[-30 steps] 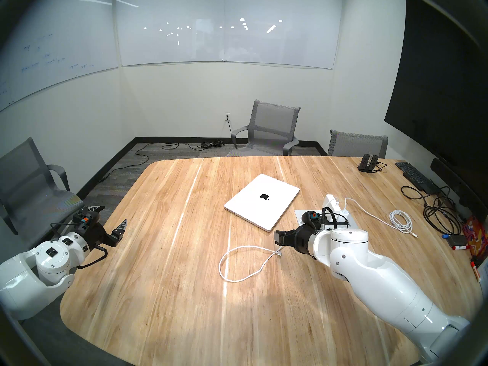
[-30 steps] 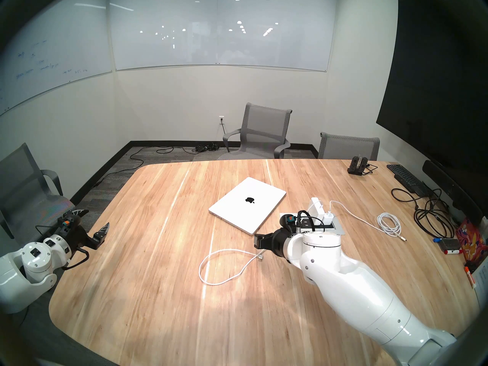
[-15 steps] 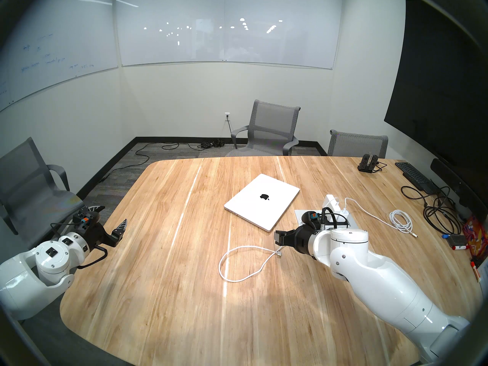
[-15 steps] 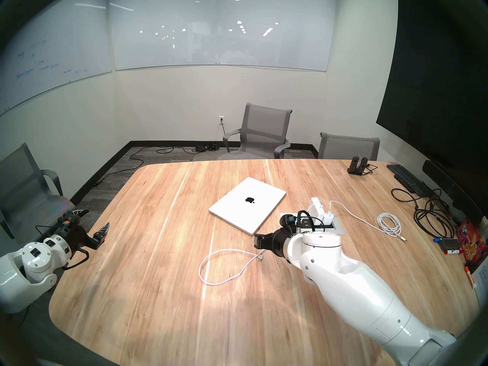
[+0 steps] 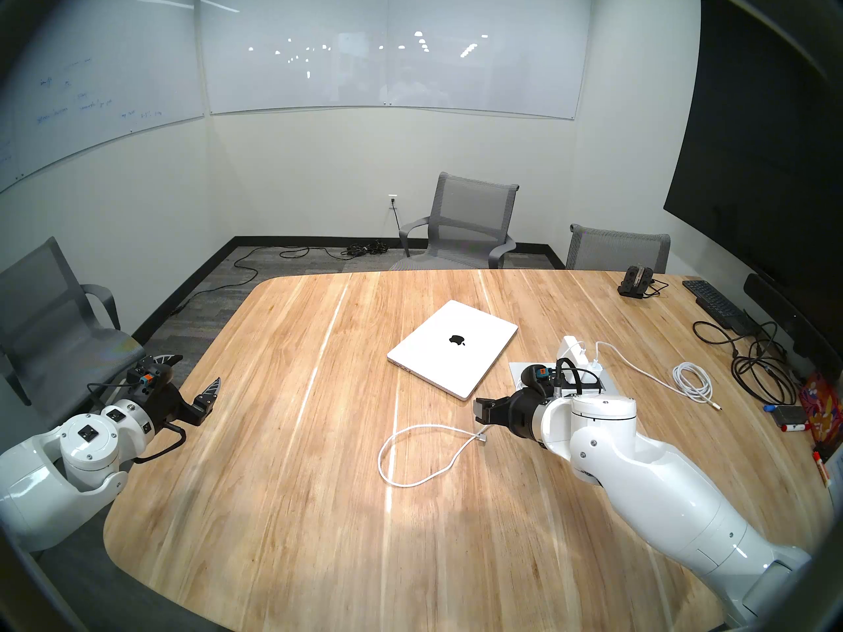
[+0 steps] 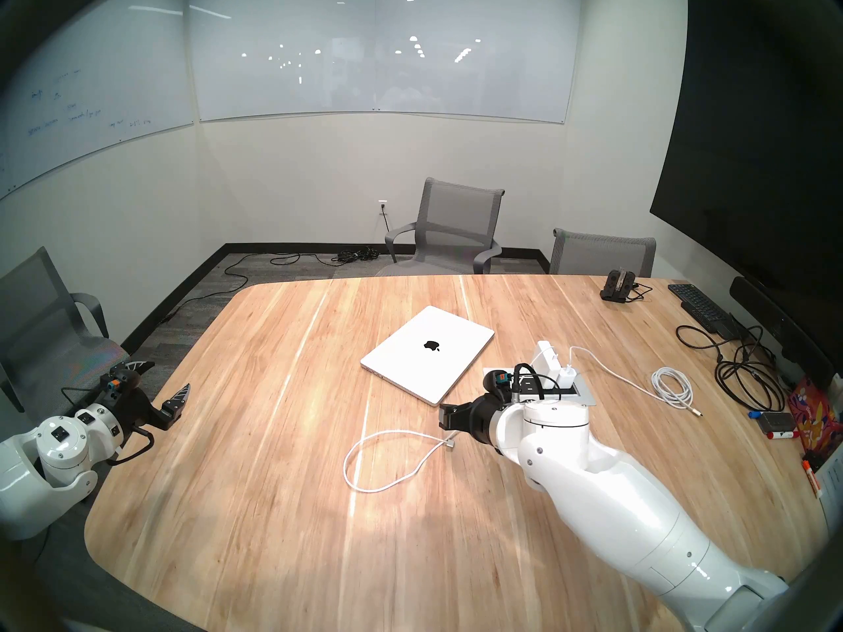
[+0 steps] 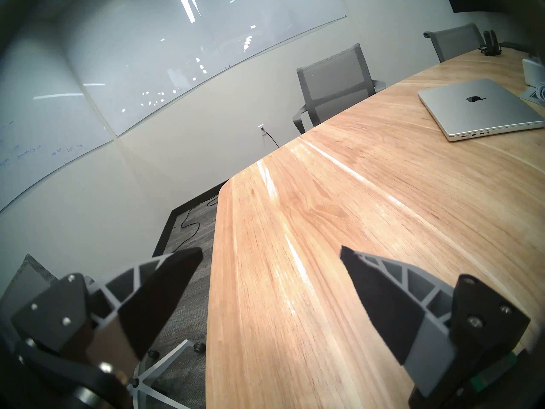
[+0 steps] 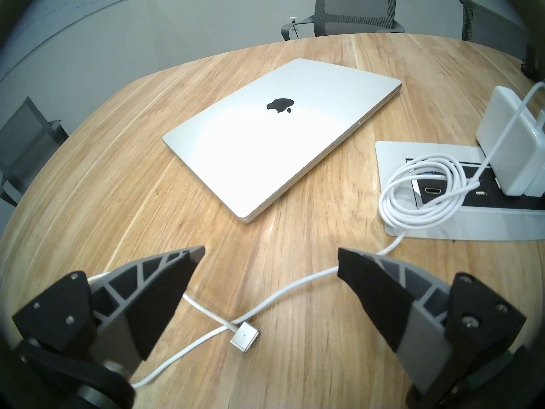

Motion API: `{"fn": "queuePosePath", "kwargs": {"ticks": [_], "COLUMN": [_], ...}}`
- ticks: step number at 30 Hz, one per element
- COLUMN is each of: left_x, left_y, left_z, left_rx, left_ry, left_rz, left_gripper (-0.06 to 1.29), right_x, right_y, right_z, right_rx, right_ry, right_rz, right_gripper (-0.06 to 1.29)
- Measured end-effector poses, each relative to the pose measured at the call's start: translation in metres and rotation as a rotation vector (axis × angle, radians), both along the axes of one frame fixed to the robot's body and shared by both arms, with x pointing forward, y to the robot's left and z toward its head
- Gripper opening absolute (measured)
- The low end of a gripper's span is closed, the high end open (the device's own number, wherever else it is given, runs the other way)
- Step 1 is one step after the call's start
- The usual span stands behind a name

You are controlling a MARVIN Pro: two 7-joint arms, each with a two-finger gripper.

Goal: Plug the charging cable into the port of a MacBook

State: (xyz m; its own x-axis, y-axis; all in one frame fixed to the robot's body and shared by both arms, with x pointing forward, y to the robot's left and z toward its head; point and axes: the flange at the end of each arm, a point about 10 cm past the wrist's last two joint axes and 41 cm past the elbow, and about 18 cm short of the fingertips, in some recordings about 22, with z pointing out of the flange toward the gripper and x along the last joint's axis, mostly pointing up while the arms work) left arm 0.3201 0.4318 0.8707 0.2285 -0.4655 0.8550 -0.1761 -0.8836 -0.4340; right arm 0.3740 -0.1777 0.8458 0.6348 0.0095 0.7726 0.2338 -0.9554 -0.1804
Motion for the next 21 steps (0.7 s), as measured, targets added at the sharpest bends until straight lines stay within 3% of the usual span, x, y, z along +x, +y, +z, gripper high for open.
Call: {"fn": "queuePosePath", "kwargs": {"ticks": [10, 21], "left_x": [0.005, 0.014], "left_y": [-0.013, -0.043], "left_z": [0.009, 0.026], "left_rx": [-0.038, -0.074], "left_ry": [0.016, 0.053], "left_rz": [-0.084, -0.26], "left_gripper": [1.25, 1.25], "right_x": [0.0, 0.0], "right_y": [0.0, 0.0], "right_z": [0.0, 0.0], "right_rx": [0.0, 0.0], "right_ry": [0.0, 0.0], "right_rz": [0.0, 0.0], "right_gripper": [1.22, 1.22]}}
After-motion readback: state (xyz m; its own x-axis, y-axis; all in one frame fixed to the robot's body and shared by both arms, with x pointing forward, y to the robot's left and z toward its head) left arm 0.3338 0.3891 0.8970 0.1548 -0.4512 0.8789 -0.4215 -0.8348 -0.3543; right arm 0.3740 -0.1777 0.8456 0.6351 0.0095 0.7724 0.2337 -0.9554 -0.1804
